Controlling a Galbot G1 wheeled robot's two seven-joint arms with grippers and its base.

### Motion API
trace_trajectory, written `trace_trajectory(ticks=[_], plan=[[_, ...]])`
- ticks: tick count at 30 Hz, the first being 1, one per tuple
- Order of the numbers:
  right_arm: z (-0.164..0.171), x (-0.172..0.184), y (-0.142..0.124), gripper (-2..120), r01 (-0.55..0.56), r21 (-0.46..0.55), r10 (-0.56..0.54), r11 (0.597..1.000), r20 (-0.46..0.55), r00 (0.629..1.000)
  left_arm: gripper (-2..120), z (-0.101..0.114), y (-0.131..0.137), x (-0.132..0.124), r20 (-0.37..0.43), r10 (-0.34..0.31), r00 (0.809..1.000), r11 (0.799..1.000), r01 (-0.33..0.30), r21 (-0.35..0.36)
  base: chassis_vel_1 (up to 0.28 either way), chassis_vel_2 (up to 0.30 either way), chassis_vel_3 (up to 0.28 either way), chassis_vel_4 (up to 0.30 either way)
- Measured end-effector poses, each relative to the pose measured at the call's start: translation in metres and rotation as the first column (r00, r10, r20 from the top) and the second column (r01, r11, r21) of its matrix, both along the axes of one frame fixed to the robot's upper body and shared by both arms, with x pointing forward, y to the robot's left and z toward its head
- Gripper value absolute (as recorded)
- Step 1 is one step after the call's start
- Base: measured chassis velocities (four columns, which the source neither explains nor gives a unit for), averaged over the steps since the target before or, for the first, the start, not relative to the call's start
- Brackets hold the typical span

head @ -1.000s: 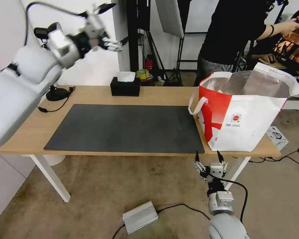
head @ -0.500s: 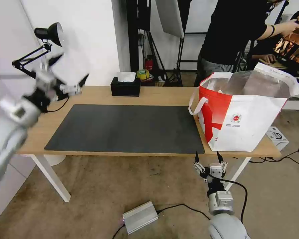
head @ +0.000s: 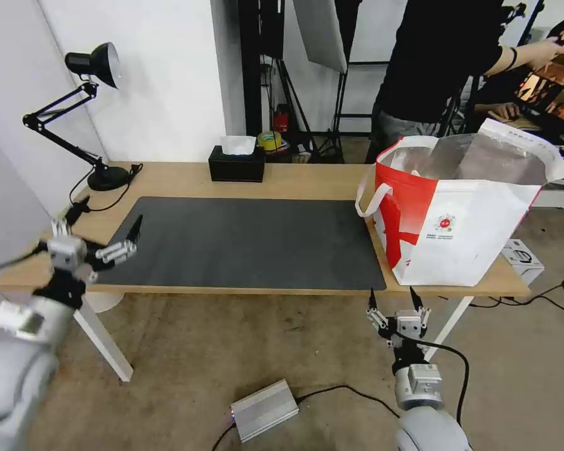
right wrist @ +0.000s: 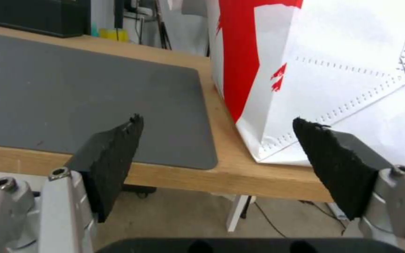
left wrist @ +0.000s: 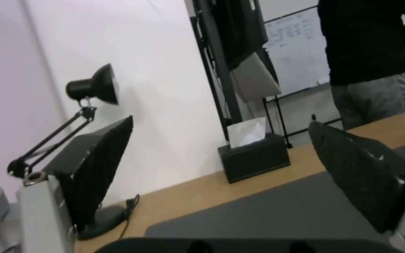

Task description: Pick up the trash from the table and place it into the takeout bag.

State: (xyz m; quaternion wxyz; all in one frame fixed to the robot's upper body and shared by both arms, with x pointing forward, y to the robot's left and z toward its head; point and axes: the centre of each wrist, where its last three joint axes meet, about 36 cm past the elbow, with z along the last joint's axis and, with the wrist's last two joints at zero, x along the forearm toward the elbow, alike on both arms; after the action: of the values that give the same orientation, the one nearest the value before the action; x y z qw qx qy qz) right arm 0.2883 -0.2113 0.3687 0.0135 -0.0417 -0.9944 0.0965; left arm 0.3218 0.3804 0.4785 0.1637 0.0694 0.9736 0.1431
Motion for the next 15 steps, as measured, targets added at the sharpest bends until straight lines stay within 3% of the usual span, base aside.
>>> trace_trajectory(ticks=[8,15], plan=[[0.001,-0.001,-0.001,86,0.000,-0.002,0.000,1.000,0.001,1.000,100,-0.002,-0.015,-0.016,0.005,0.023,1.000,0.999,-0.022,-0.036,0.000,0.000,0.000,0.000],[0.002,-0.004,-0.001,86,-0.001,0.001,0.001,1.000,0.002,1.000,100,-0.029,-0.041,-0.043,-0.042,0.047,0.998,0.995,-0.051,-0.089,0.000,0.000,0.000,0.000]])
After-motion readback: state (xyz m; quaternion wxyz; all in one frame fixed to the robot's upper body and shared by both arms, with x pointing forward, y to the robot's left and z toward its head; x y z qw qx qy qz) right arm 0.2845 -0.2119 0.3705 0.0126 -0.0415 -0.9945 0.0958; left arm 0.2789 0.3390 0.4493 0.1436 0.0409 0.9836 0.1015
